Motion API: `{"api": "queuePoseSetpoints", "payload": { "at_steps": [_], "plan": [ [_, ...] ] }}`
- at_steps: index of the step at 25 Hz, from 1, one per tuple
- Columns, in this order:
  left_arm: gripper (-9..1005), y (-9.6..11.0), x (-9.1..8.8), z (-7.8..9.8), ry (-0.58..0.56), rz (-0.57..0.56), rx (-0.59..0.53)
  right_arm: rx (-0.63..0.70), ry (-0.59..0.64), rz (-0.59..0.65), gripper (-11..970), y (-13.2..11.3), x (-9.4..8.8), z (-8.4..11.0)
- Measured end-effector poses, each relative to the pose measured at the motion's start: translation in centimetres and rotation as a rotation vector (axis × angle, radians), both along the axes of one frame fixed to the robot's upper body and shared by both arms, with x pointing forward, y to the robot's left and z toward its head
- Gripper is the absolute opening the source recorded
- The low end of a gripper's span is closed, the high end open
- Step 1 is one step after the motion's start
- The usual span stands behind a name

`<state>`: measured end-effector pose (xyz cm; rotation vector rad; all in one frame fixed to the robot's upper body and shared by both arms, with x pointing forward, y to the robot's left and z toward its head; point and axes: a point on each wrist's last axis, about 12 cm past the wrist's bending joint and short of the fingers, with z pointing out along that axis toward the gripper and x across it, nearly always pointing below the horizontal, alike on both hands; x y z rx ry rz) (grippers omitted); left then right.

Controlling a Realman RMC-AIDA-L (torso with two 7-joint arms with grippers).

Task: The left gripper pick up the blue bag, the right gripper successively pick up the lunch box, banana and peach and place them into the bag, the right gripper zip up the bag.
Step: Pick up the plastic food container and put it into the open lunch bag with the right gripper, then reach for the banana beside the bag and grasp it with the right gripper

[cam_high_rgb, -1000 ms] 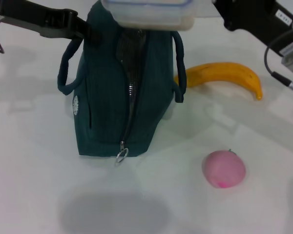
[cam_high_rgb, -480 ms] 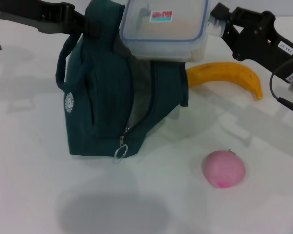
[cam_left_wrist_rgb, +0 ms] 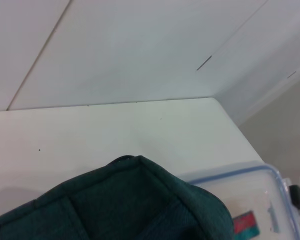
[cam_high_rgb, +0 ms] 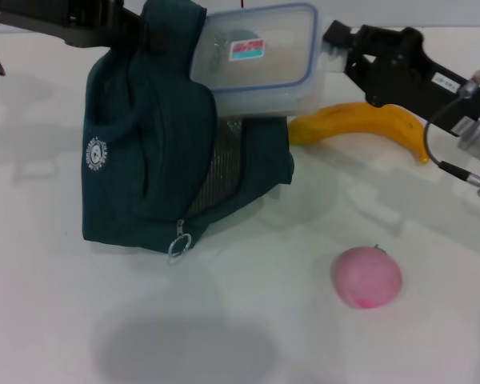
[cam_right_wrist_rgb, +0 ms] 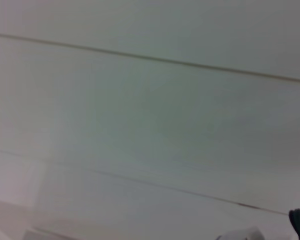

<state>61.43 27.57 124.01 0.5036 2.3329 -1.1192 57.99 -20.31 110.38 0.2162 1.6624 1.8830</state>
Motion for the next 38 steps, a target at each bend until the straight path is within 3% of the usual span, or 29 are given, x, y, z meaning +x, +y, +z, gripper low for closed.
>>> {"api": "queuePoseSetpoints", "payload": {
  "at_steps": [14,23,29,35,38],
  "plan": [
    [41,-1.4,-0.2,-0.7,0.028,-0.048,-0.096,-0.104,-0.005,0.086,192,3.1,2.1,1.2],
    [41,-1.8,-0.5,-1.1,0.041,-0.059,-0.118,-0.136,-0.012,0.101,217,3.5,2.3,1.3],
    [41,-1.2,-0.5,-1.4,0.043,-0.037,-0.110,-0.113,-0.031,0.074,233,2.3,1.9,1.2],
    [41,-0.4,-0.7,-1.6,0.044,-0.012,-0.104,-0.099,-0.115,0.018,250,-0.3,1.1,1.6],
    [41,-0.1,-0.7,-1.7,0.042,-0.002,-0.101,-0.149,-0.213,-0.031,386,-2.6,0.9,2.3]
  ]
}}
